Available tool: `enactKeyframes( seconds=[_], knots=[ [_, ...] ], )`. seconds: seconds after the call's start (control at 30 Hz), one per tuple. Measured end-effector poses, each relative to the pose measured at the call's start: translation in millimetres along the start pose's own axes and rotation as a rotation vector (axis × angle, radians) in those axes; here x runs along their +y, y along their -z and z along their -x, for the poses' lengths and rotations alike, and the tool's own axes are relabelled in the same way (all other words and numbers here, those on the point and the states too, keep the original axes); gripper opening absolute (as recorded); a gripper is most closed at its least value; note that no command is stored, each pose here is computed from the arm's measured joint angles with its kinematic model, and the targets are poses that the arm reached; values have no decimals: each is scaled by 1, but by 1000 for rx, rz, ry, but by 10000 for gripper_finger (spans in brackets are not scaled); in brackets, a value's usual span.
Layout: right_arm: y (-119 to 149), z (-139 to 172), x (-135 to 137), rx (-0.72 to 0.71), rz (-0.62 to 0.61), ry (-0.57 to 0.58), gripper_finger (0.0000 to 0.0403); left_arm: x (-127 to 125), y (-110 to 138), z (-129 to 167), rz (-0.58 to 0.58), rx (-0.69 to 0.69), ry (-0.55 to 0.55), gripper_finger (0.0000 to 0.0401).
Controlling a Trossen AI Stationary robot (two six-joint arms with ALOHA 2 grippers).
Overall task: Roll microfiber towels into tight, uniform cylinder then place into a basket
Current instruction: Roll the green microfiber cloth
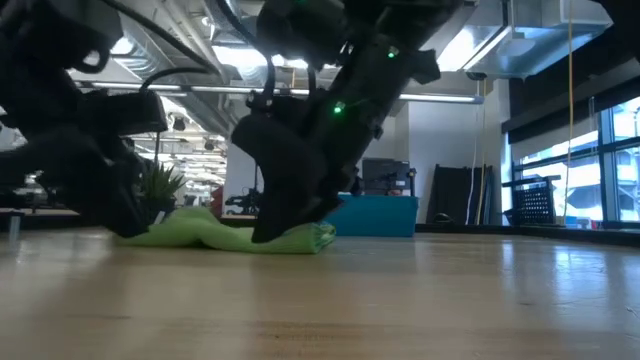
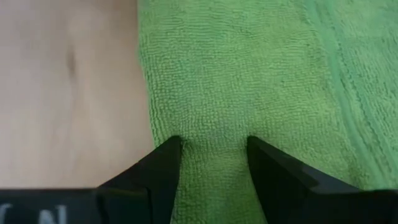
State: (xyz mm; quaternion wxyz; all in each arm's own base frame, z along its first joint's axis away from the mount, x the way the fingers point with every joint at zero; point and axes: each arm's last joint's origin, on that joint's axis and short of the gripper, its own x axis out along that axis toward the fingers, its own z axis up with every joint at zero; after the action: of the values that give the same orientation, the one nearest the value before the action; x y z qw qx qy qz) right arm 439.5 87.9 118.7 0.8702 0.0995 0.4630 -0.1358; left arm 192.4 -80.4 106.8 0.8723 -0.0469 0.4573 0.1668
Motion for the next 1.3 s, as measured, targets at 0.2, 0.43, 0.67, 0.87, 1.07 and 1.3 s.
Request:
enactKeyframes(
  seconds=[0.2, 0.43, 0.67, 0.87, 1.07, 1.3],
  knots=[
    [13, 7, 22, 10, 53, -38, 189, -15, 10, 10, 12, 48, 125, 64],
    [29, 16, 51, -2, 87, -101, 189, -32, 27, 23, -36, 55, 200, 64],
    [29, 16, 60, -67, 124, -130, 189, -33, 31, 24, -68, 7, 162, 64],
    [28, 16, 61, -76, 176, -138, 189, -33, 30, 24, -65, -3, 159, 64],
    [28, 16, 60, -94, 189, -108, 189, -32, 30, 24, -83, -14, 146, 64],
    [23, 19, 61, -108, 253, -101, 189, -38, 20, 32, -163, -20, 183, 55]
  ],
)
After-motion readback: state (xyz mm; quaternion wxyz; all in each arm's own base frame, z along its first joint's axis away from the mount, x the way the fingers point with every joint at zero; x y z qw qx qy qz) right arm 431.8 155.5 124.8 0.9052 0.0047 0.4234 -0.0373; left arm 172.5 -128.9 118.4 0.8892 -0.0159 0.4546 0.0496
